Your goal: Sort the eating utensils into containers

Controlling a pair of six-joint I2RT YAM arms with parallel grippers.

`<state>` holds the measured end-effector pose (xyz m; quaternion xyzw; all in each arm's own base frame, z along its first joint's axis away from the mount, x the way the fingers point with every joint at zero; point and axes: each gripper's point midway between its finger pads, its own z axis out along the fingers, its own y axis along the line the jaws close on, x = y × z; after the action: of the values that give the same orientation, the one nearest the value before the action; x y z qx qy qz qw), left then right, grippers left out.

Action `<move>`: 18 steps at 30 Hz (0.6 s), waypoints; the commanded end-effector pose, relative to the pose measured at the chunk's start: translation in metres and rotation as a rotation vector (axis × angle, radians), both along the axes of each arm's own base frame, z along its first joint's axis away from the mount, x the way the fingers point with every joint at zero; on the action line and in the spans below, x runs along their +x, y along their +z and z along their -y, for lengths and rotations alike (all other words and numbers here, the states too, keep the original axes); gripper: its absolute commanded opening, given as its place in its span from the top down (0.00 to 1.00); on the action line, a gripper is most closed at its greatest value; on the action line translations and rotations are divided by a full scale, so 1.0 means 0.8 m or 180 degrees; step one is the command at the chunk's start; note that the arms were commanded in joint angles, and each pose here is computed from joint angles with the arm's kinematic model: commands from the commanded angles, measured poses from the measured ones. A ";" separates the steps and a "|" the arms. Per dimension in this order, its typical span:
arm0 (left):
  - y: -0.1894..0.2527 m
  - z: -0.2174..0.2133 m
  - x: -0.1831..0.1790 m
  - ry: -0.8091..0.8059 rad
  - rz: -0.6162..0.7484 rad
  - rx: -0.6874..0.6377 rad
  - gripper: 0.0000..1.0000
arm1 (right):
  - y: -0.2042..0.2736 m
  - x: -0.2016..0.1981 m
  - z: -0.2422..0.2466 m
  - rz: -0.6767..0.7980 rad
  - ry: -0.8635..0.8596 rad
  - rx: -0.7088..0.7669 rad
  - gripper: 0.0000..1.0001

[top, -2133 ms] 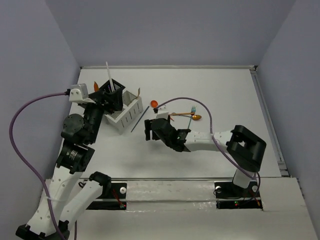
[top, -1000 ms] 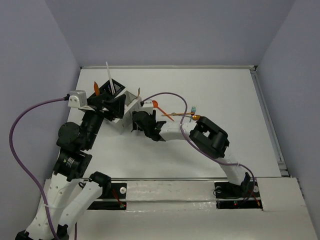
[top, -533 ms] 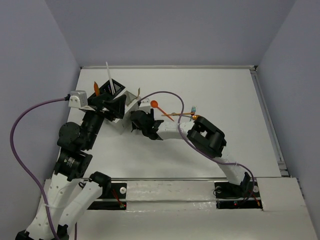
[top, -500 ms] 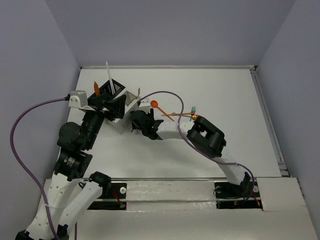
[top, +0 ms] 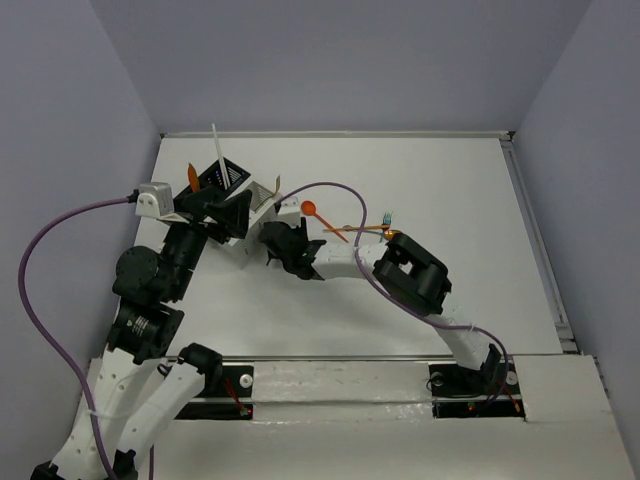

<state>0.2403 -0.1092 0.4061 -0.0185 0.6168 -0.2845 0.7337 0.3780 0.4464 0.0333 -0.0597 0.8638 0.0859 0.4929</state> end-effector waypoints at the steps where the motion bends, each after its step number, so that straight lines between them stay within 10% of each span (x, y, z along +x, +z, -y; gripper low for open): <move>1: 0.022 0.001 -0.010 -0.0059 0.0219 -0.0080 0.01 | -0.074 -0.027 0.055 -0.0330 -0.0017 -0.0714 0.36; 18: 0.020 0.001 -0.009 -0.0050 0.0206 -0.0060 0.01 | -0.093 -0.053 0.096 -0.0462 0.0043 -0.0979 0.61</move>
<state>0.2366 -0.1092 0.4084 -0.0167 0.6125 -0.2881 0.7359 0.3695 0.4140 0.0272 -0.0640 0.8624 0.0448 0.5001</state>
